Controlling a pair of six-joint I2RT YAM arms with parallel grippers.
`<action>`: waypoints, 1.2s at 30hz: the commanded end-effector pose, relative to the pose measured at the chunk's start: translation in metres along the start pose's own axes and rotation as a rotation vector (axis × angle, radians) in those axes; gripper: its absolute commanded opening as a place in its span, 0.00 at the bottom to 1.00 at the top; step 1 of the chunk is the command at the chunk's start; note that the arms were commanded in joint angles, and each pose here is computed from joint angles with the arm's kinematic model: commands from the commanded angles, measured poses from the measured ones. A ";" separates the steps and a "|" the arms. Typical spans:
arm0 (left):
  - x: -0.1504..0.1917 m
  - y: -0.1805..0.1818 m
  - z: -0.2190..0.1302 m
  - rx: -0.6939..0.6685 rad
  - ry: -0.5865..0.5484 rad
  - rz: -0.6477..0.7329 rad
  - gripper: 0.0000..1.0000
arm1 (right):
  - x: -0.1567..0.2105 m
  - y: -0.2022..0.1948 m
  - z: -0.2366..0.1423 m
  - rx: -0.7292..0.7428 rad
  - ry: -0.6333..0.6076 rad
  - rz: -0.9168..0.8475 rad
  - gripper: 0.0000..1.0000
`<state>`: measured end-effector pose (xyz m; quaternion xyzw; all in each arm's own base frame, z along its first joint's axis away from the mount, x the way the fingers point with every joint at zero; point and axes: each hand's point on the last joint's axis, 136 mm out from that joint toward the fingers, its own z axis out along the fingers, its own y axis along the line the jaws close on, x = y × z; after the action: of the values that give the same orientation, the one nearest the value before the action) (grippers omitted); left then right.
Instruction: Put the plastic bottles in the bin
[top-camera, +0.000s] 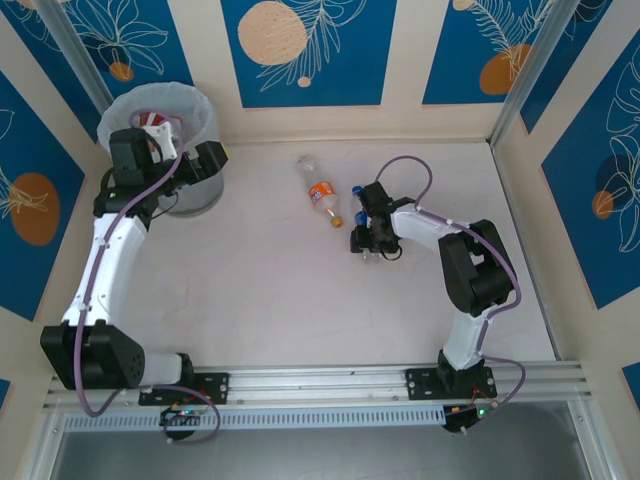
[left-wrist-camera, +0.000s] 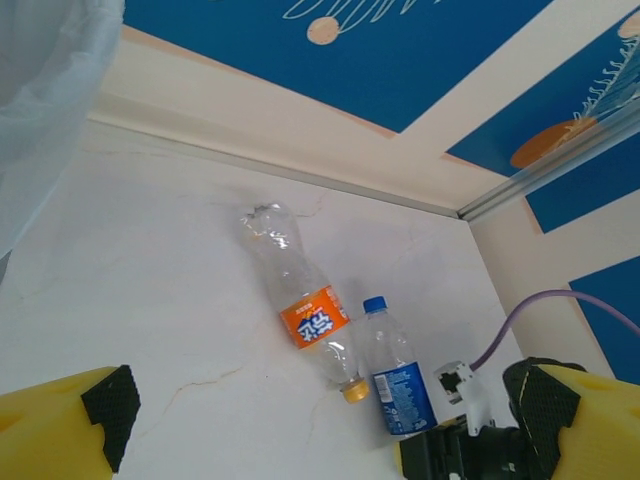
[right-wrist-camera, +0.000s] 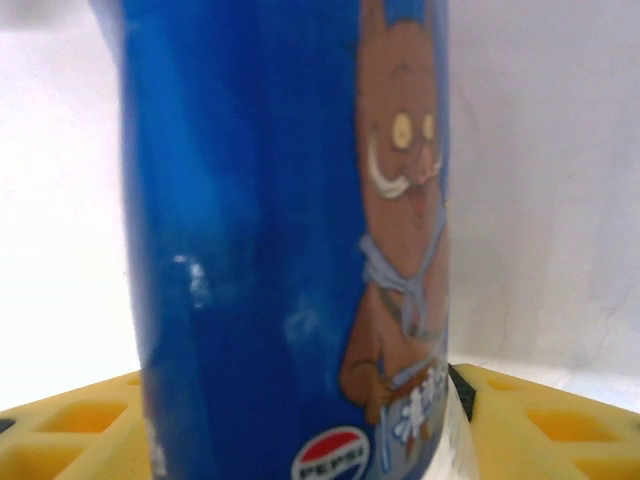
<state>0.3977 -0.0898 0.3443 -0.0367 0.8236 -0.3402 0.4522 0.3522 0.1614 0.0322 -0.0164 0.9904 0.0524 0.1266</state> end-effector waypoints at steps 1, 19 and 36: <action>-0.008 -0.040 -0.024 0.082 -0.036 0.085 0.99 | -0.003 0.002 -0.001 0.015 -0.016 -0.019 0.60; 0.041 -0.086 0.019 0.226 0.116 0.126 0.99 | 0.012 0.006 -0.030 -0.053 -0.125 -0.054 0.42; 0.088 -0.109 0.085 0.299 0.259 0.088 0.99 | 0.013 0.055 -0.098 -0.425 -0.343 -0.104 0.39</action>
<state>0.3796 -0.2367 0.2959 0.0997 0.8336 -0.4231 0.3408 0.3136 0.1802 0.1043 -0.0574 0.9462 0.1844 0.2598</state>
